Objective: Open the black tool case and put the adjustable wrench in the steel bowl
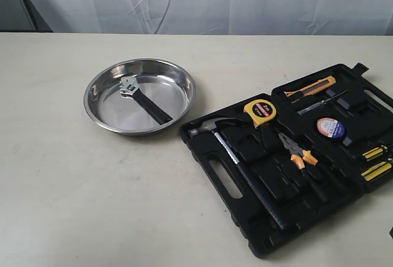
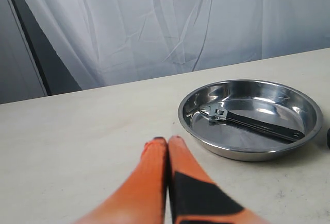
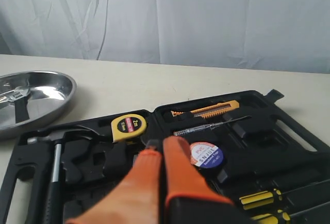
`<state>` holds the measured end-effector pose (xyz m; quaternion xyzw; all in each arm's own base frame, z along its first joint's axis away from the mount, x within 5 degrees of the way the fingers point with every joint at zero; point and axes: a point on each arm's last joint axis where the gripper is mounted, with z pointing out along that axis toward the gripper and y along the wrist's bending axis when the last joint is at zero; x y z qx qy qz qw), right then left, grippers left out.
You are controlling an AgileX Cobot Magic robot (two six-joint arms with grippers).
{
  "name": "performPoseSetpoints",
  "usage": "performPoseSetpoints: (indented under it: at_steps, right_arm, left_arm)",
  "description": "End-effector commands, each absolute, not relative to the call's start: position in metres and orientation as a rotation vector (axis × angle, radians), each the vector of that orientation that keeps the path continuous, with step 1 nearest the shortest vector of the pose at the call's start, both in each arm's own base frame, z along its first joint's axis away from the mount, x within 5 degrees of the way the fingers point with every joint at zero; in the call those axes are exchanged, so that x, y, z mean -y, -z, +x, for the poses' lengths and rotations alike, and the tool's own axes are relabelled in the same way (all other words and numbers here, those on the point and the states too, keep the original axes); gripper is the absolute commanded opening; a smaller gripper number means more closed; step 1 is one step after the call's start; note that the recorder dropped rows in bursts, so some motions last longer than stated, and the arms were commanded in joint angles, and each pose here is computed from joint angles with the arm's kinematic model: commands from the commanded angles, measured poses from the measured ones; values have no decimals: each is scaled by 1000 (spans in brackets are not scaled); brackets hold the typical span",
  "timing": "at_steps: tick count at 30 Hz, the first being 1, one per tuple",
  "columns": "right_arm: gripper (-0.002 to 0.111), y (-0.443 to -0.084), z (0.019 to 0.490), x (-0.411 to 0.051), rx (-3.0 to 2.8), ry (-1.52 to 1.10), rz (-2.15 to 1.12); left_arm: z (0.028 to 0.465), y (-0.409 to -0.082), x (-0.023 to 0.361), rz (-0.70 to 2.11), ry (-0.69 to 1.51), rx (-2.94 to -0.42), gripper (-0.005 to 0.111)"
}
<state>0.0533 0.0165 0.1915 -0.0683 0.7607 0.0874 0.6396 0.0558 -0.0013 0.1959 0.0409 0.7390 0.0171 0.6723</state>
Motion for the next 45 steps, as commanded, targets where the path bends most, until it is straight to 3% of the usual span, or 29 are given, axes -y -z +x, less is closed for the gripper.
performPoseSetpoints:
  at_steps: [1,45]
  right_arm:
    - [-1,-190,53,-16,-1740,-185,-166]
    - [-1,-190,53,-16,-1732,-182,-162]
  left_arm:
    - [56,-197,2,92,-32,-1660,0]
    - [56,-197,2,92,-32,-1660,0]
